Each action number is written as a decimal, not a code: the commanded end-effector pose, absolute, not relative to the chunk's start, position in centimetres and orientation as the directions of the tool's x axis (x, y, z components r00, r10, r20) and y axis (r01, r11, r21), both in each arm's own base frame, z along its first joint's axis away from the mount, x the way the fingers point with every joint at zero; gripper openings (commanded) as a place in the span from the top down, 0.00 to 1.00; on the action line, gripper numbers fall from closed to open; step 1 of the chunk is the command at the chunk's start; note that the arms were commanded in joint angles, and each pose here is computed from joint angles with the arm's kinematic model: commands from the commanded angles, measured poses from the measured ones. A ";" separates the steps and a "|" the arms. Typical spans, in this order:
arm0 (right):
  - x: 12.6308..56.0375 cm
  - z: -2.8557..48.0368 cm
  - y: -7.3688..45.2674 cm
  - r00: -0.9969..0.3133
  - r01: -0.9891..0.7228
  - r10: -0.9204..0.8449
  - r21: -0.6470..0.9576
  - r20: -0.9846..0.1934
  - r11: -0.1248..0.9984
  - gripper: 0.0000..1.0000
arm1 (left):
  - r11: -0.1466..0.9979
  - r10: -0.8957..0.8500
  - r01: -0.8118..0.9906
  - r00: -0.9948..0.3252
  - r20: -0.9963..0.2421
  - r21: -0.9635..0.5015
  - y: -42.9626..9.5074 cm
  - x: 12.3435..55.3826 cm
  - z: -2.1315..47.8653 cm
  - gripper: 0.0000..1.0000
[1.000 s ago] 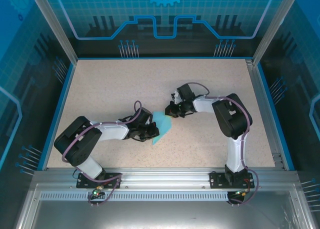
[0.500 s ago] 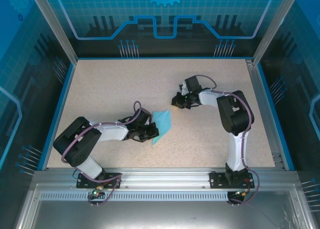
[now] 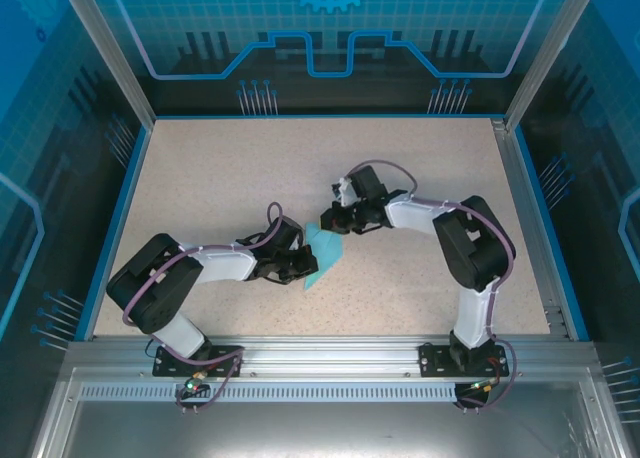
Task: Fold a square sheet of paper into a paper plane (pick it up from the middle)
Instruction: Fourth fold the wing at the center of the table.
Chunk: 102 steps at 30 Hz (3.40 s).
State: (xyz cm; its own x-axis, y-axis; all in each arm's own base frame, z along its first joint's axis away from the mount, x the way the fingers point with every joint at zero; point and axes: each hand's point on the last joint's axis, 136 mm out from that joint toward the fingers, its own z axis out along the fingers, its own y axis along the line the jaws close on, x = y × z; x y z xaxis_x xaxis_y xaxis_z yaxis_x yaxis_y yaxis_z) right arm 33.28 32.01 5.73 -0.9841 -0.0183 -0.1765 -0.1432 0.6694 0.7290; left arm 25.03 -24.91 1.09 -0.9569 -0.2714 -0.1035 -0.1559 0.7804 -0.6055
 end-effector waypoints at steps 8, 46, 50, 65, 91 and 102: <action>30.7 -1.4 29.8 -1.000 -0.022 -0.005 0.661 -0.028 0.750 0.96 | 0.886 -0.235 -0.233 -0.971 0.045 -0.401 -20.7 19.6 -3.6 1.00; 29.1 -4.3 28.1 -0.999 0.031 0.021 0.591 0.025 0.806 0.96 | 0.740 -0.412 -0.421 -0.900 0.141 -0.525 -24.3 24.8 -1.5 0.86; 29.1 -4.5 27.8 -0.999 0.037 0.025 0.579 0.028 0.815 0.96 | 0.766 -0.395 -0.430 -0.901 0.177 -0.479 -22.9 22.2 -2.6 0.87; 28.8 -5.0 27.3 -0.999 0.045 0.028 0.555 0.038 0.831 0.95 | 0.828 -0.260 -0.343 -0.936 0.238 -0.443 -21.6 17.8 -2.6 0.85; 28.9 -5.4 27.2 -0.999 0.050 0.030 0.544 0.045 0.838 0.94 | 0.898 -0.094 -0.208 -0.952 0.292 -0.388 -19.6 13.4 -1.8 0.83; 28.8 -5.6 27.1 -0.998 0.053 0.030 0.540 0.050 0.840 0.94 | 0.915 -0.069 -0.183 -0.950 0.306 -0.361 -18.9 12.5 -1.8 0.83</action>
State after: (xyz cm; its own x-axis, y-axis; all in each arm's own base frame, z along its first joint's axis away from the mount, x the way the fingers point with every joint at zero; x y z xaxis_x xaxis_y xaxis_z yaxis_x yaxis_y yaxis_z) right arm 31.37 31.20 0.96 -0.9964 -0.0201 -0.0818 -0.0729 0.6917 0.7185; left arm 19.86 -23.06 0.97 -0.9951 -0.0852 0.0498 -0.0985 0.8234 -0.5589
